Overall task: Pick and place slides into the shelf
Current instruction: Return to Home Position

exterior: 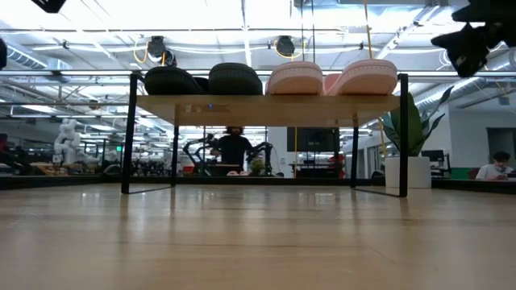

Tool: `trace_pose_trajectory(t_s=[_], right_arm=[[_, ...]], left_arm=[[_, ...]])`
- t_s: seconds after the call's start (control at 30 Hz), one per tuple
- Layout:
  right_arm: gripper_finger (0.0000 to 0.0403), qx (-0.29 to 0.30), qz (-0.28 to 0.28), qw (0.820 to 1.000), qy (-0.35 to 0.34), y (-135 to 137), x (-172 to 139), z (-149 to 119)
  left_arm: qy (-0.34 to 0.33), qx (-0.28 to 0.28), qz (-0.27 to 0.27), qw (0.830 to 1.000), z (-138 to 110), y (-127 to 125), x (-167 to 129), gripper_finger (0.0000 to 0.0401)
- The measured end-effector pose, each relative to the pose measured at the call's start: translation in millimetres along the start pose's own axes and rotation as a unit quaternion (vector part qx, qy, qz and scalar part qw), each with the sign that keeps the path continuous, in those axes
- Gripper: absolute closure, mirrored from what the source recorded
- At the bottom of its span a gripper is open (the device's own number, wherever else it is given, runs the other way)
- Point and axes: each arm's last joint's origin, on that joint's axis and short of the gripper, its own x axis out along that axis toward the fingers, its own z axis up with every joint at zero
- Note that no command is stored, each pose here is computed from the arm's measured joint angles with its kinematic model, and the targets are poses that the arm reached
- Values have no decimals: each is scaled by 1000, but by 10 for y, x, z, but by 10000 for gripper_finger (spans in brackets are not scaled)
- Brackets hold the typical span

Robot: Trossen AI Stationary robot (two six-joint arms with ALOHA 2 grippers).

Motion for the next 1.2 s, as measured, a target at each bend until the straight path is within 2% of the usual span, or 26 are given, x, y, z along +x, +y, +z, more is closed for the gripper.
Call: trace_pose_trajectory(t_s=[0.1, 0.27, 0.5, 0.63, 0.8, 0.93, 1.2], right_arm=[[225, 18, 7, 1000, 1, -51, -27, -67], [225, 12, 3, 1000, -13, -163, -142, -82], [225, 6, -38, 999, 9, -223, -152, -128], [225, 13, -17, 1000, -7, -192, -88, -165], [225, 25, 10, 1000, -6, -175, 38, -347], [225, 28, 0, 1000, 10, -202, 103, -493], [225, 16, -21, 999, 32, -283, 134, -516]], left_arm=[[-14, 9, 4, 1000, -63, 72, -36, 148], [-42, 17, 2, 999, -176, 234, -183, 148], [-66, 27, 8, 997, -422, 417, -282, 148], [-62, 40, 16, 997, -541, 475, -262, 148], [-55, 46, 15, 997, -652, 524, -207, 148], [-54, 63, 14, 996, -688, 555, -172, 148], [-33, 74, 10, 997, -790, 642, -106, 148]])
